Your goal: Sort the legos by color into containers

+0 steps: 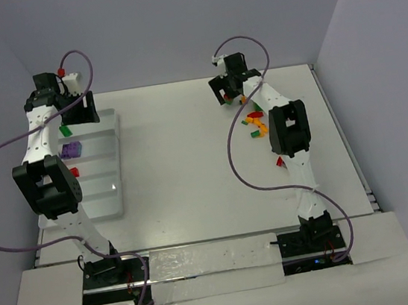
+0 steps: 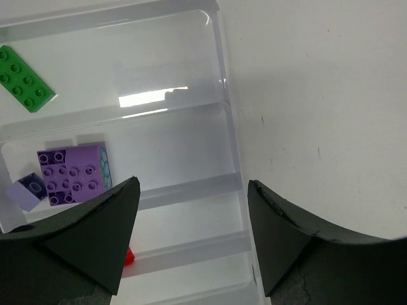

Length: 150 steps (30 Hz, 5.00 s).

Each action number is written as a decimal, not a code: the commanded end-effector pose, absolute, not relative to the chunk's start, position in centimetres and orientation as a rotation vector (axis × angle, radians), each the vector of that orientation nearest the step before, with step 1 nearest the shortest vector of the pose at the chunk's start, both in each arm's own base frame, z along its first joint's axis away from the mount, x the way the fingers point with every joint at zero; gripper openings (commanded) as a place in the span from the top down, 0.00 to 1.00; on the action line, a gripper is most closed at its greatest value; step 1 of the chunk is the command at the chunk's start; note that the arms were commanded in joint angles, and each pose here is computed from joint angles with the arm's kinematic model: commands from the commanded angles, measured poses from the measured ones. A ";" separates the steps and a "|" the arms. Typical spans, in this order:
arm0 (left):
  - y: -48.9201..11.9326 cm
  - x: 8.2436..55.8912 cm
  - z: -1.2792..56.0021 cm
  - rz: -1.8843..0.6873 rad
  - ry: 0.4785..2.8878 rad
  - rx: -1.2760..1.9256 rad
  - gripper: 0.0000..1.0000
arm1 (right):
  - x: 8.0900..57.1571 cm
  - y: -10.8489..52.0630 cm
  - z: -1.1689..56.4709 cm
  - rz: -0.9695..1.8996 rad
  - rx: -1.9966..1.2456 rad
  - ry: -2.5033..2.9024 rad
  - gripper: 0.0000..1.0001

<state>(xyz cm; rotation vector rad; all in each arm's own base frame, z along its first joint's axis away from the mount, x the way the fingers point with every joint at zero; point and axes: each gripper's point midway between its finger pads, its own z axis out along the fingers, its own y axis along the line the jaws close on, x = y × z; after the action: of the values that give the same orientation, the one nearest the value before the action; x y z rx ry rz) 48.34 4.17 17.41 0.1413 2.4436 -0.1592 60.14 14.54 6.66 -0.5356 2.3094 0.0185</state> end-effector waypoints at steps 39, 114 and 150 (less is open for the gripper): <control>3.6 48.1 22.0 -0.153 2.375 0.201 0.22 | 60.8 14.8 4.4 0.117 -0.774 2.303 0.41; -24.8 36.5 27.5 -0.845 1.795 0.869 0.19 | 36.7 35.0 26.7 2.108 -0.208 2.095 1.00; -1.9 43.2 20.6 -0.350 2.197 0.326 1.00 | 44.5 27.4 26.3 1.733 -0.058 2.109 1.00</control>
<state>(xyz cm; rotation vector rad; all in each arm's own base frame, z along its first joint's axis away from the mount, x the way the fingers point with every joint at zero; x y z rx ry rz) 40.01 -8.34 19.84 0.4811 2.1394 -0.5447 44.31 27.14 25.64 0.0570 2.0917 1.8994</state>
